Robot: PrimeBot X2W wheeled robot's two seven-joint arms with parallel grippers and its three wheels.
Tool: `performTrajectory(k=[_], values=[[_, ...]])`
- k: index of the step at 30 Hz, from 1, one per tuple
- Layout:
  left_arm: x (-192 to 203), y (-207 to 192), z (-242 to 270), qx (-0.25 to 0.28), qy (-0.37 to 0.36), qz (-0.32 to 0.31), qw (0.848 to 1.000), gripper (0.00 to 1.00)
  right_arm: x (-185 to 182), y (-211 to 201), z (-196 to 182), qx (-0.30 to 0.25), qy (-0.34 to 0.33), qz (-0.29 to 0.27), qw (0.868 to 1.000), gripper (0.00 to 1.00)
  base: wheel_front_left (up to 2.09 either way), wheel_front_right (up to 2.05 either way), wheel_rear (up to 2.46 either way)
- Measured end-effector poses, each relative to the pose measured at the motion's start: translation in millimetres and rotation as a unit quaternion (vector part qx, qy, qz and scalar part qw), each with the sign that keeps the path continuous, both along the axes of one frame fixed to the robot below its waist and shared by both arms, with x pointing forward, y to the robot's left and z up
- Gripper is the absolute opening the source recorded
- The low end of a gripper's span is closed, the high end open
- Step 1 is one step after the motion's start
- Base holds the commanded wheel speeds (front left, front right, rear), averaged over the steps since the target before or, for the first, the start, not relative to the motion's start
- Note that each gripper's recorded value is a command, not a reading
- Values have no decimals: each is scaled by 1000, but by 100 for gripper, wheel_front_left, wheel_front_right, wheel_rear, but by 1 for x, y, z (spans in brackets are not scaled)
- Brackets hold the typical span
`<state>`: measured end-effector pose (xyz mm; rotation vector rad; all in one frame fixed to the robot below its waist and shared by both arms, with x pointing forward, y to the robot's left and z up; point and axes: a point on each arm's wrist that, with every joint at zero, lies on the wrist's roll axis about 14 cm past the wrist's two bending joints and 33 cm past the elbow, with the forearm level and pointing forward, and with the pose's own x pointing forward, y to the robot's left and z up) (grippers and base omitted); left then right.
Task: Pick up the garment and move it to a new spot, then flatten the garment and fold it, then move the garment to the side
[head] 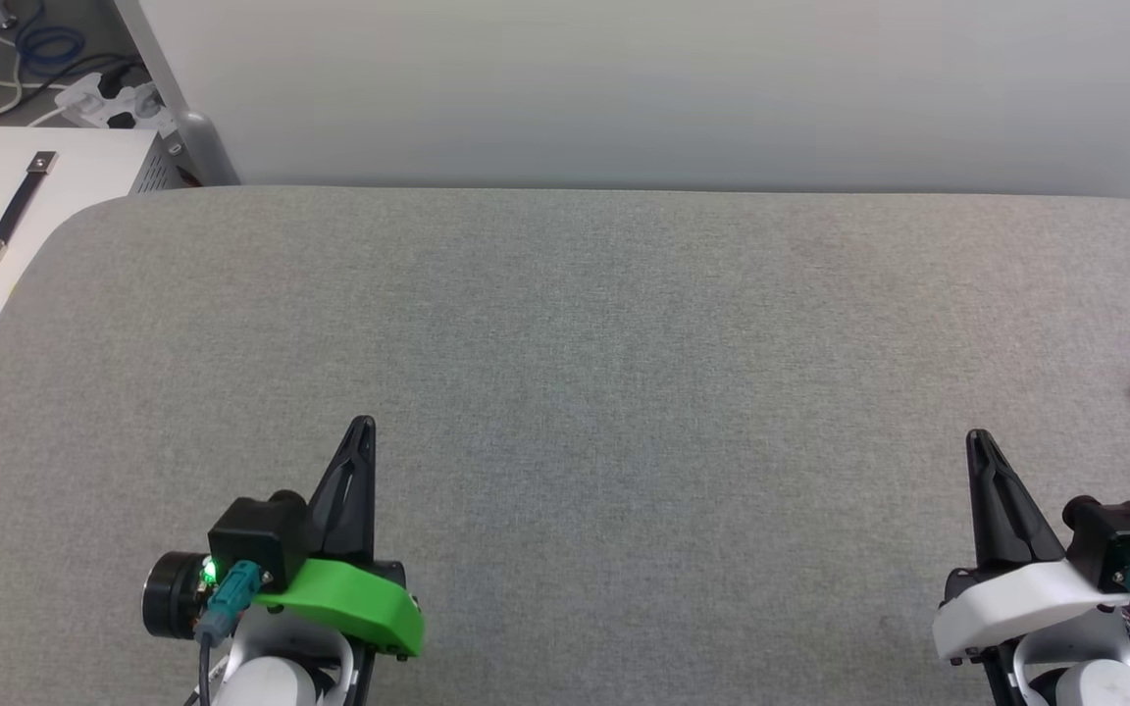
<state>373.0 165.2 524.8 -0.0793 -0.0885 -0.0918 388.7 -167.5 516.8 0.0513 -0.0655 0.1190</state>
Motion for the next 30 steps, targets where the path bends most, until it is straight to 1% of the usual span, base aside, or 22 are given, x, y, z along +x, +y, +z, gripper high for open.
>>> performTrajectory(k=[30], values=[[3, 3, 5, 28, 11, 14, 999, 0, -5, 3, 5, -19, 10, 4, 1000, 0, 0, 0, 0]])
